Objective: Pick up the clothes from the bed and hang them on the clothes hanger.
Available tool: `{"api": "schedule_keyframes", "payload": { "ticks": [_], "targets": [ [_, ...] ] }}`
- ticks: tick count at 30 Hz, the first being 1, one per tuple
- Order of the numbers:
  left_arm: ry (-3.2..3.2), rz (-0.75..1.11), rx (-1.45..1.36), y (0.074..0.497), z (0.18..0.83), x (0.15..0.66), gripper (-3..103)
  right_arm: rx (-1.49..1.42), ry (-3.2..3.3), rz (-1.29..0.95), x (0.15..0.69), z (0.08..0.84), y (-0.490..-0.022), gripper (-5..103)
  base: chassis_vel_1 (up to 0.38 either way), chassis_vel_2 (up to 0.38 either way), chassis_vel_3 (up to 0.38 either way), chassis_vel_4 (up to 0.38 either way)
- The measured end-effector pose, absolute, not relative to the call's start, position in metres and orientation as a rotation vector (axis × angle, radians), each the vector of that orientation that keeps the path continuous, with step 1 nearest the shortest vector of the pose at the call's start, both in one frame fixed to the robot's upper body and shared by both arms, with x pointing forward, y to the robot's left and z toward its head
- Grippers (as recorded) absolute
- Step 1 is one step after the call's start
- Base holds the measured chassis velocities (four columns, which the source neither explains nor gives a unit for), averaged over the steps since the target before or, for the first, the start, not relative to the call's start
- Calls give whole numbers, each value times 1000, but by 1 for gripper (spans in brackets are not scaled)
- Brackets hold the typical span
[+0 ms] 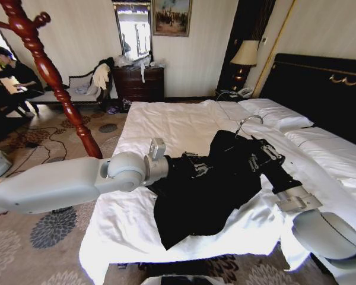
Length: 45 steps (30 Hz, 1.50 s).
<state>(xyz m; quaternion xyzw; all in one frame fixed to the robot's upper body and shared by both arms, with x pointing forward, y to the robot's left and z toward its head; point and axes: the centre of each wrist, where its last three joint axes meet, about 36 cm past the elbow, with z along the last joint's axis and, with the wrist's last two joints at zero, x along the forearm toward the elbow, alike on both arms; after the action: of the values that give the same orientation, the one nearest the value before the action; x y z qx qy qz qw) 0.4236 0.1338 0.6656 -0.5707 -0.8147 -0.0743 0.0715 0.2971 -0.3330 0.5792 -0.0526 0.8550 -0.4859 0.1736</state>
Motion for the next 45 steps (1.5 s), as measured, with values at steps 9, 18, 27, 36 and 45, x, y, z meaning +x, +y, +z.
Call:
{"api": "schedule_keyframes", "payload": {
  "ticks": [9, 18, 27, 36, 45],
  "targets": [
    [-2478, -217, -1706, 136, 668, 424, 19, -204, 2403, -1396, 294, 579, -331, 50, 0, 0, 0, 0],
    [-2518, -201, -1664, 147, 665, 422, 19, -202, 2443, -1358, 287, 574, -329, 82, 0, 0, 0, 0],
    [-2607, -129, -1580, 169, 666, 419, 19, -150, 2571, -1204, 276, 570, -326, 100, 0, 0, 0, 0],
    [-2684, -96, -1437, 213, 651, 400, 19, -44, 2802, -916, 261, 572, -315, 100, 0, 0, 0, 0],
    [-2789, -114, -1312, 247, 649, 371, 19, 10, 3028, -510, 252, 563, -314, 100, 0, 0, 0, 0]
  ]
}}
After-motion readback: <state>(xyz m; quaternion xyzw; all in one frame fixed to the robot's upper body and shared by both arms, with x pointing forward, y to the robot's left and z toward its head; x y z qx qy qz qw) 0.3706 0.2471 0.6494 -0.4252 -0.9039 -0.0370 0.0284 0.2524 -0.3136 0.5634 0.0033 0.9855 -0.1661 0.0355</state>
